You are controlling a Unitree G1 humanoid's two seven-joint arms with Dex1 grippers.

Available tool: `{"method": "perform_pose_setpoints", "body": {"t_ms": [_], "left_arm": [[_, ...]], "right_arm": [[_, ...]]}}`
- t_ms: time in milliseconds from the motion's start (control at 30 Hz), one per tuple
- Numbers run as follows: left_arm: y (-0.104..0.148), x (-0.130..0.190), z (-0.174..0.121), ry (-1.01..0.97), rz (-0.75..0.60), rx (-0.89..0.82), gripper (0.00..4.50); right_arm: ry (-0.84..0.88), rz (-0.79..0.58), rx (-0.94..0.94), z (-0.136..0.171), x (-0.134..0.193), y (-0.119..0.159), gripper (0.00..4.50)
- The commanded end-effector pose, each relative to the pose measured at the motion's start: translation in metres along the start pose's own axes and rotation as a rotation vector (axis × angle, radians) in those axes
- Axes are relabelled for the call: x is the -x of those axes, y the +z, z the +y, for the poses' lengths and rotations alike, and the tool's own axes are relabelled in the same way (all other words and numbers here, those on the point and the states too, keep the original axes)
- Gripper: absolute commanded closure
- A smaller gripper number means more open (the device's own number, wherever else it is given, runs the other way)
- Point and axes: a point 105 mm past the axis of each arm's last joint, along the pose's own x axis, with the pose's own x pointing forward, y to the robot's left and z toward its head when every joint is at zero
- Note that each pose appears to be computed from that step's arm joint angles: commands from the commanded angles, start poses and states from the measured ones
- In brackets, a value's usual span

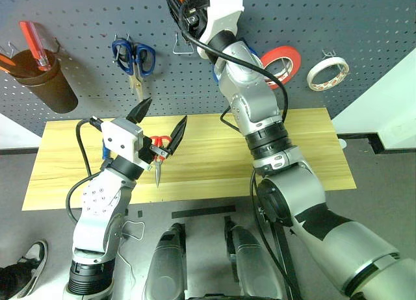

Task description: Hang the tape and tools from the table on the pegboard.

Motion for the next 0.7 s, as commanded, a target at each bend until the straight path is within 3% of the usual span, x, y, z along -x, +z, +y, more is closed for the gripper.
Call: {"method": "perform_pose_setpoints", "body": {"t_ms": [33, 400, 700], "left_arm": [[0.013, 0.001, -0.004, -0.010, -0.045, -0.005, 0.00], [0.014, 0.005, -0.004, 0.000, -0.038, -0.006, 0.00], [0.013, 0.005, -0.005, 0.004, -0.037, -0.003, 0.00]], "right_arm": [[-0.056, -0.014, -0.012, -0.010, 0.002, 0.005, 1.90], [-0.046, 0.024, -0.028, -0.004, 0.003, -0.008, 1.90], [-0.025, -0.003, -0.027, -0.004, 0.000, 0.004, 1.90]]}}
